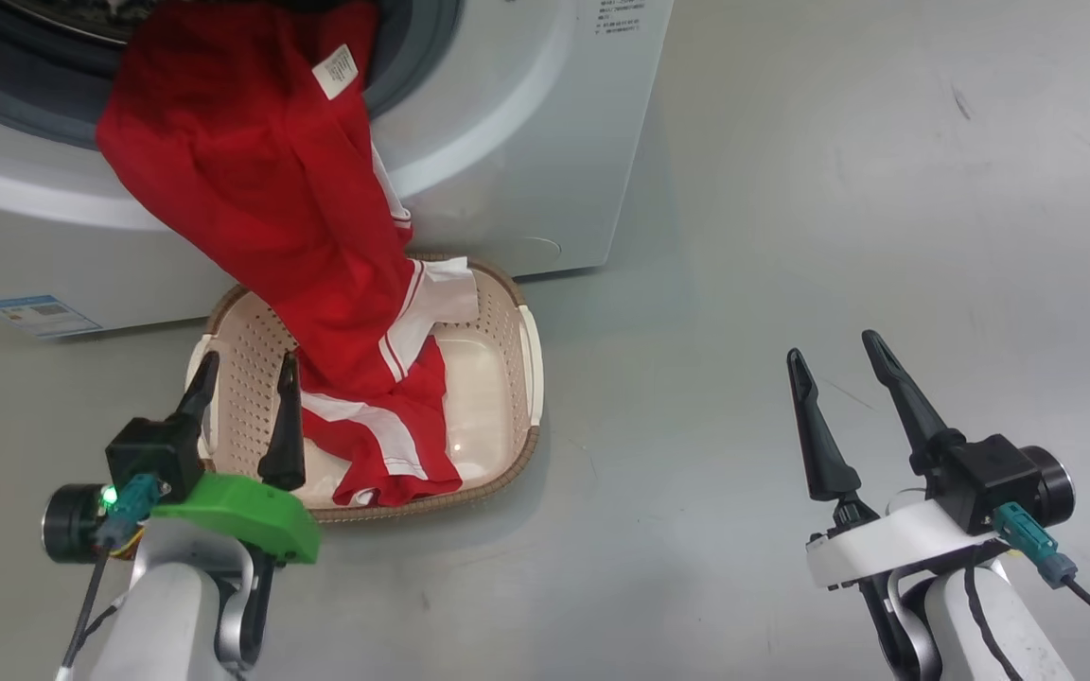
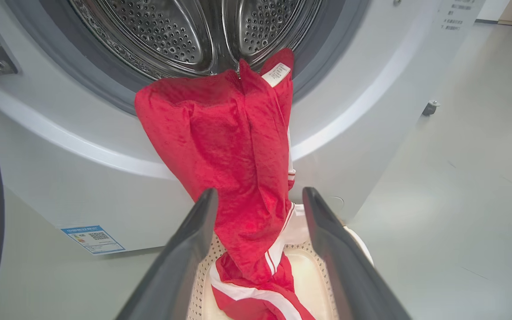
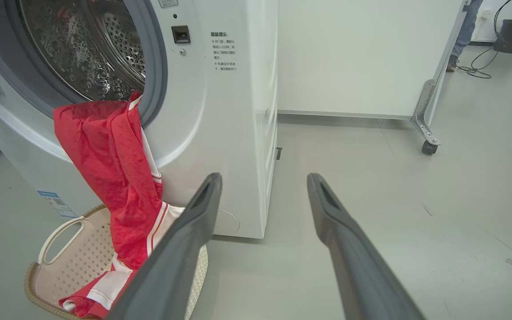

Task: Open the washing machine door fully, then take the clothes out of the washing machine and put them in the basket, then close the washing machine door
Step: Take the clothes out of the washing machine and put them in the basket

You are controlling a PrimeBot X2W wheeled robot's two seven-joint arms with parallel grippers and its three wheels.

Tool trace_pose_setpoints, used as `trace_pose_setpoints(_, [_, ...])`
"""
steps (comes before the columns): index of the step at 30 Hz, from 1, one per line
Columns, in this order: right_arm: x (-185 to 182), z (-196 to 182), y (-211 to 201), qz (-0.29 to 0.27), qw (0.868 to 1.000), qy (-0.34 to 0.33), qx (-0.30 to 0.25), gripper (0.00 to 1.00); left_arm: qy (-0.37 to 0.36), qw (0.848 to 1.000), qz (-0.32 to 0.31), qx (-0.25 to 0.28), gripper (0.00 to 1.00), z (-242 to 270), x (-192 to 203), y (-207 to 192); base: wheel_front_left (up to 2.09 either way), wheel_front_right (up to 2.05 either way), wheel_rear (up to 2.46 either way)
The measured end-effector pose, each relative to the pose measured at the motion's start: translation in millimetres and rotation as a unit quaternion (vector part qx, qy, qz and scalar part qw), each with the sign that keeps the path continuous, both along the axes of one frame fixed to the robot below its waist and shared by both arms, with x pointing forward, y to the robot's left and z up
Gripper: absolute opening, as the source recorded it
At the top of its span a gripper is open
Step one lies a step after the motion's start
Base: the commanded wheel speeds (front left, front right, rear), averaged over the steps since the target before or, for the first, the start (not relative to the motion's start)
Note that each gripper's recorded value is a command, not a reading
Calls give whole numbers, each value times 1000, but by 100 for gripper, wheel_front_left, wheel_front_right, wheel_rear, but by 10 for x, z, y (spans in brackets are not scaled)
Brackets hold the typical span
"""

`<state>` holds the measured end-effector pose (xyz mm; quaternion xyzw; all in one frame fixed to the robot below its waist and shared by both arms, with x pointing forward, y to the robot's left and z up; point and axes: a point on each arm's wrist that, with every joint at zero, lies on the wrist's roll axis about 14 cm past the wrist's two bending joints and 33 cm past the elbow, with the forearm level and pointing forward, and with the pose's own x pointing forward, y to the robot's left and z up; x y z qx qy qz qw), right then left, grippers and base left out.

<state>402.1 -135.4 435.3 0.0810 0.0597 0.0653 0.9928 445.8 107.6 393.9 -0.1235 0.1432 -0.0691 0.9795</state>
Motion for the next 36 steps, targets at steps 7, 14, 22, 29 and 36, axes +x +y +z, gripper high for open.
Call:
trace_pose_setpoints(7, [130,-103,-86,-11,1000,8,-3,100,46,998,-22,-20,100,-276,312,-199,0,0,0])
trace_pose_setpoints(14, [244,-227,-133,-16,1000,19,-1,100,81,995,-45,-26,100,-526,592,-359,0,0,0])
trace_pose_setpoints(22, [345,-394,-255,-34,999,36,2,100,127,990,-53,-15,100,-903,947,-358,0,0,0])
trace_pose_setpoints(29, [363,-501,-406,-55,997,50,-2,100,171,984,-52,-22,100,-1217,1175,-378,0,0,0])
trace_pose_setpoints(36, [321,-580,-532,-78,995,66,4,100,195,978,-55,-44,100,-1371,1370,-510,0,0,0])
